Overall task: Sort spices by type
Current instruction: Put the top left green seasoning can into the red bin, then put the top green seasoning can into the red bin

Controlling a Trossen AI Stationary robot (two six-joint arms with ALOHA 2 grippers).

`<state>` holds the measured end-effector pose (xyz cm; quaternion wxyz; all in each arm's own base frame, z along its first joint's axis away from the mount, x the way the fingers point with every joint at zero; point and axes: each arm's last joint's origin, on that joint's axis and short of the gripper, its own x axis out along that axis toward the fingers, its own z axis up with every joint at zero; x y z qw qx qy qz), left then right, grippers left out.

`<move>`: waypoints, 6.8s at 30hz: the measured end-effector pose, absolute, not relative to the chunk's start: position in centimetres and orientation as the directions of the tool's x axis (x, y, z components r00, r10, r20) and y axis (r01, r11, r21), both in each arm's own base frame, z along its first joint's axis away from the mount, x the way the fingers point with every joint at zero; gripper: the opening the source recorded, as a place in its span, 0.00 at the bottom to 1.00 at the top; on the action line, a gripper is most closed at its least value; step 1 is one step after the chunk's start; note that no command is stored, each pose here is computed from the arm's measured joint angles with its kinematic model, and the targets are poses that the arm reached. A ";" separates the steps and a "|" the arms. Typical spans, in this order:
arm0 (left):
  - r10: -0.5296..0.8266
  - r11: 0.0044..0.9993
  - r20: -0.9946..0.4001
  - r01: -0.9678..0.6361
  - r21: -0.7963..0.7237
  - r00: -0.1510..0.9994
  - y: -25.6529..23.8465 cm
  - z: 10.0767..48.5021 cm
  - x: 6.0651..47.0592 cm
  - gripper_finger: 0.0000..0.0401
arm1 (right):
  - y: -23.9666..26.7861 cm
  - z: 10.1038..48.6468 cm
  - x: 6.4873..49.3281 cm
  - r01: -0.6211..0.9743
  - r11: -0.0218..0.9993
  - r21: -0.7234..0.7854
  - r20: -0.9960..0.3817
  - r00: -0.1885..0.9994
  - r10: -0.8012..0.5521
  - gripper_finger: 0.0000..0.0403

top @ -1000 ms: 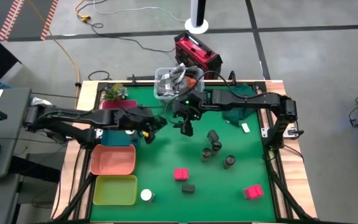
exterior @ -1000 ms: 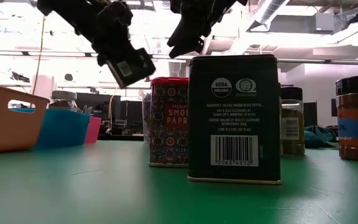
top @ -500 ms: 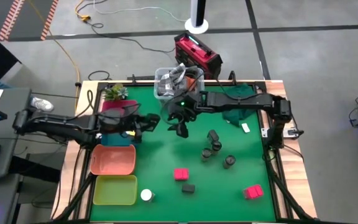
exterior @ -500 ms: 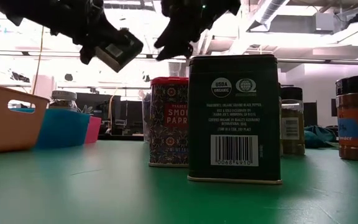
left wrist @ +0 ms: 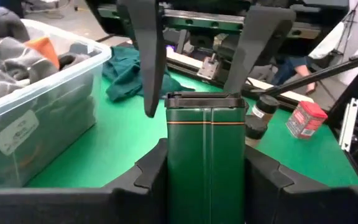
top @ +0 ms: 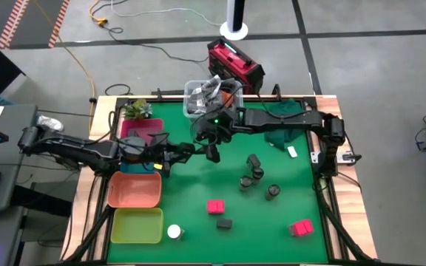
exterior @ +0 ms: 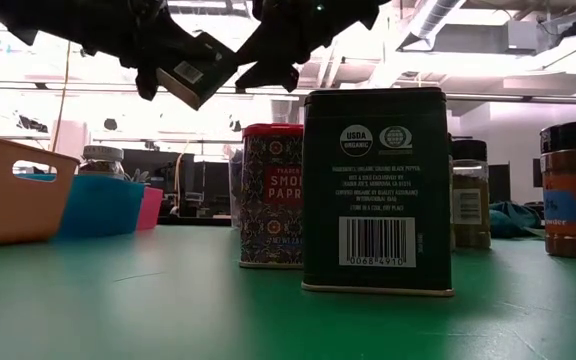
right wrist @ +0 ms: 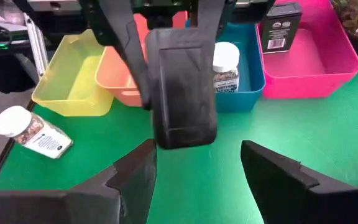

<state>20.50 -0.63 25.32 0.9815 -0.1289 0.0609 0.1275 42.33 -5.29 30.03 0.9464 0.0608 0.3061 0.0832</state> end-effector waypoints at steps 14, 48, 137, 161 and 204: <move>0.207 0.951 -0.142 -0.233 -0.203 0.968 -0.8 24.5 22.1 0.35 | -4.5 30.0 42.4 -0.175 0.965 0.196 -0.561 0.787 0.257 0.59; 0.220 0.954 -0.226 -0.258 -0.153 0.949 -0.8 26.7 22.6 0.66 | -4.4 29.4 41.8 -0.190 0.966 0.174 -0.625 0.737 0.257 0.45; 0.942 0.199 -0.252 -0.974 -0.107 0.220 2.2 21.3 15.0 0.34 | -5.8 32.9 41.2 -0.081 0.993 0.082 -0.671 0.733 0.115 0.78; 0.976 -0.055 -0.215 -0.987 -0.149 -0.022 4.3 15.8 16.4 0.34 | -5.6 33.1 41.5 -0.089 0.993 0.080 -0.650 0.750 0.120 0.78; 0.945 0.022 -0.323 -0.996 -0.081 0.047 4.1 15.9 16.8 0.63 | -5.6 33.0 41.5 -0.082 0.992 0.091 -0.651 0.749 0.121 0.78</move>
